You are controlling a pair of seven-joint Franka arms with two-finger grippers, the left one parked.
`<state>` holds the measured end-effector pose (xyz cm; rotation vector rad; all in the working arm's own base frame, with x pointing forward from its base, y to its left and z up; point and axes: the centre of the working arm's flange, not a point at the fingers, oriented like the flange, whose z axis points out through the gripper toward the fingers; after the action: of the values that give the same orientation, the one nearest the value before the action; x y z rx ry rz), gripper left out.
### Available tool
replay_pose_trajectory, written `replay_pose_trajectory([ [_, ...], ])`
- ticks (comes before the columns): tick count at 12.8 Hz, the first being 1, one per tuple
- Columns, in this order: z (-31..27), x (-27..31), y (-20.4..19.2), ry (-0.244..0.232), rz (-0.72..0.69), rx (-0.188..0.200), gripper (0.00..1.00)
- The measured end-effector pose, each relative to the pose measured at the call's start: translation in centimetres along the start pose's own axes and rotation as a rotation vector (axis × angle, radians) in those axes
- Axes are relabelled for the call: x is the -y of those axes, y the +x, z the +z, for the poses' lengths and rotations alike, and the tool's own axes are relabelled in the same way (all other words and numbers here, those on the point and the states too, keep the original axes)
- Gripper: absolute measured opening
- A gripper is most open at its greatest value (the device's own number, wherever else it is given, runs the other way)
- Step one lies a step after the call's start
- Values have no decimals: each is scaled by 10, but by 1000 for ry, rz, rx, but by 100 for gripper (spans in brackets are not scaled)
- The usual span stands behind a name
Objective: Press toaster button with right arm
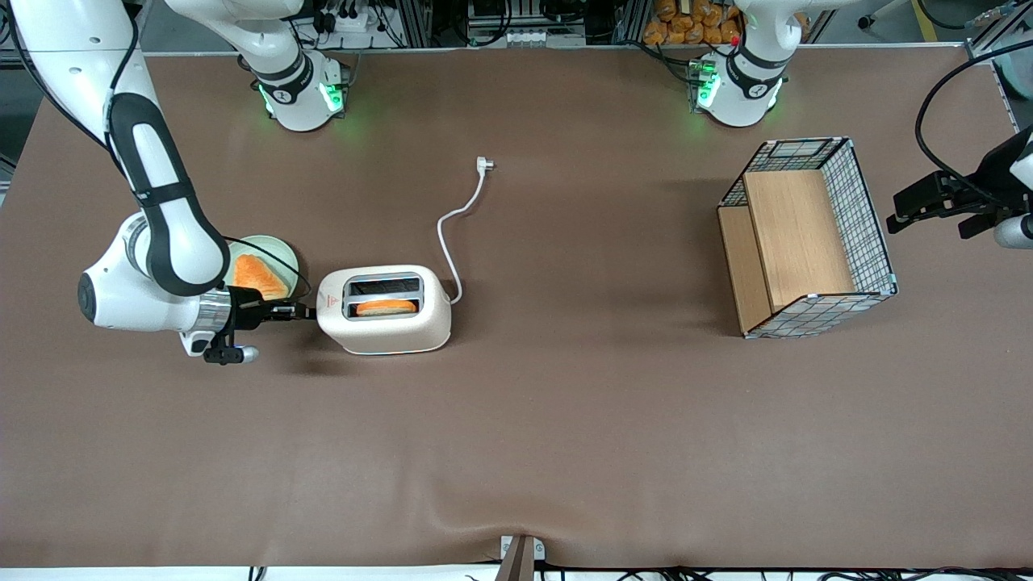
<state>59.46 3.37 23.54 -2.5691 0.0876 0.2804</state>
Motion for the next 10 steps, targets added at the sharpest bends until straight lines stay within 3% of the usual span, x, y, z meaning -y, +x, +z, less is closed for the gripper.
replay_pose_trajectory([
  [10, 0, 0, 0, 0, -11, 0, 1],
])
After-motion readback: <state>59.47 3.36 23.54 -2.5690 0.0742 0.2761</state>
